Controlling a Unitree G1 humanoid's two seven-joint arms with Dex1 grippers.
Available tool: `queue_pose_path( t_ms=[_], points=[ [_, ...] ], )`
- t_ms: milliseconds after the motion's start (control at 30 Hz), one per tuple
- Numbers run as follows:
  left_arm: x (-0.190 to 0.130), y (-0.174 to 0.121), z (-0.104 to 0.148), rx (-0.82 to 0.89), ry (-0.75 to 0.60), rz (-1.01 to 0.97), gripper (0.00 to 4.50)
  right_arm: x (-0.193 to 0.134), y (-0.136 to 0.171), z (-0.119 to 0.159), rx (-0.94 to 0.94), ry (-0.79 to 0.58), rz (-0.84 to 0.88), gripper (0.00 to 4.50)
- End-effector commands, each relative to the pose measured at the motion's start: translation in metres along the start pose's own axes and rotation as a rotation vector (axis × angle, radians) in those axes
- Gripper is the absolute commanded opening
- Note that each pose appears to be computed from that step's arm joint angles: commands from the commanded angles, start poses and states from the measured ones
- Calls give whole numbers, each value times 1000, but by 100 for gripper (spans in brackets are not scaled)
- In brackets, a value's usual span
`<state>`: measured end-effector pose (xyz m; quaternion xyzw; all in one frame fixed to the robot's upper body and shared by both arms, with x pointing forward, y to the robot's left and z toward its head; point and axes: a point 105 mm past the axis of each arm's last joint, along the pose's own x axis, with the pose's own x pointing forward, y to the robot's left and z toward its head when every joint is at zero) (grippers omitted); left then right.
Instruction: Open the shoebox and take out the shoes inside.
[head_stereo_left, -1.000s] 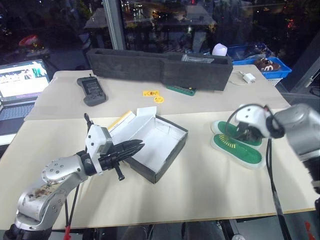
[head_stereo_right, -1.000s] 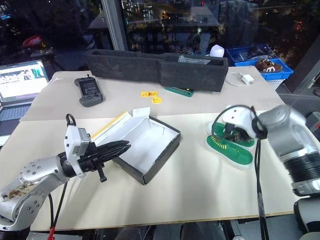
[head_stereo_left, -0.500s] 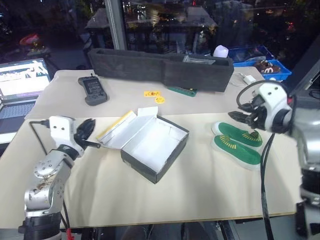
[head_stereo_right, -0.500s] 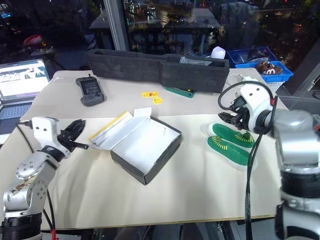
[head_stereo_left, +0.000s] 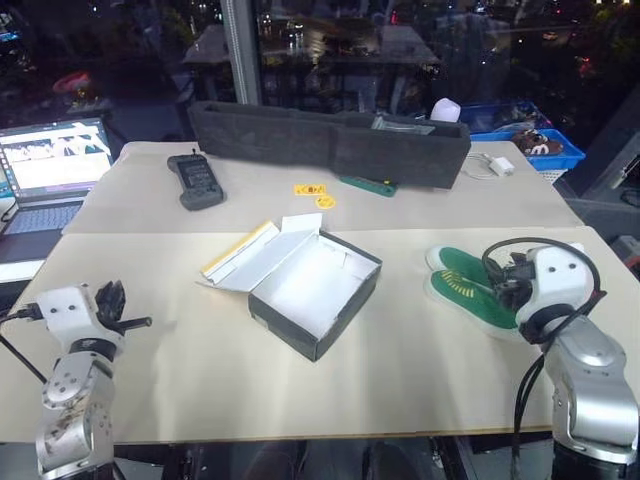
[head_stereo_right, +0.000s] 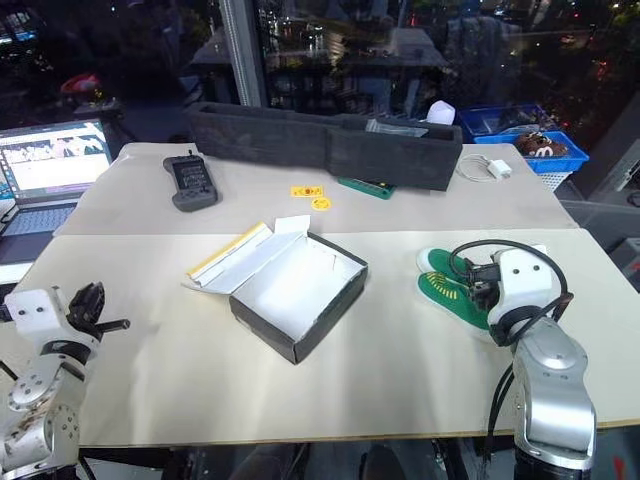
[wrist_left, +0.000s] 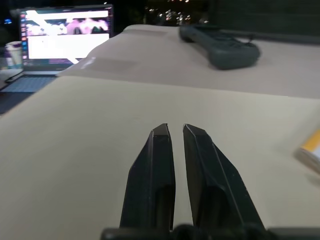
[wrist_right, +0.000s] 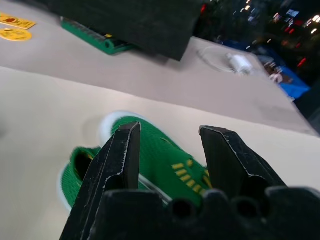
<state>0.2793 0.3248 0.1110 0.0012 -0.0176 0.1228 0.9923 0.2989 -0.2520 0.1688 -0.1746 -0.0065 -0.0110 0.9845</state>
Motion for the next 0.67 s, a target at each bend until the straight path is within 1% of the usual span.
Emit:
queue_pose_path(
  t_ms=[33, 233, 400, 667],
  points=[
    [-2, -5, 11, 11, -55, -16, 50, -1, 4, 2, -57, -37, -1, 235],
    [-1, -7, 8, 3, -54, -20, 50, -1, 5, -6, -59, -25, 1, 235],
    [1, -11, 6, -4, -50, -33, 50, -2, -2, -11, -81, -9, 2, 235],
    [2, -13, 5, 2, -48, -38, 50, -1, -5, -10, -96, -14, -7, 235]
  ],
)
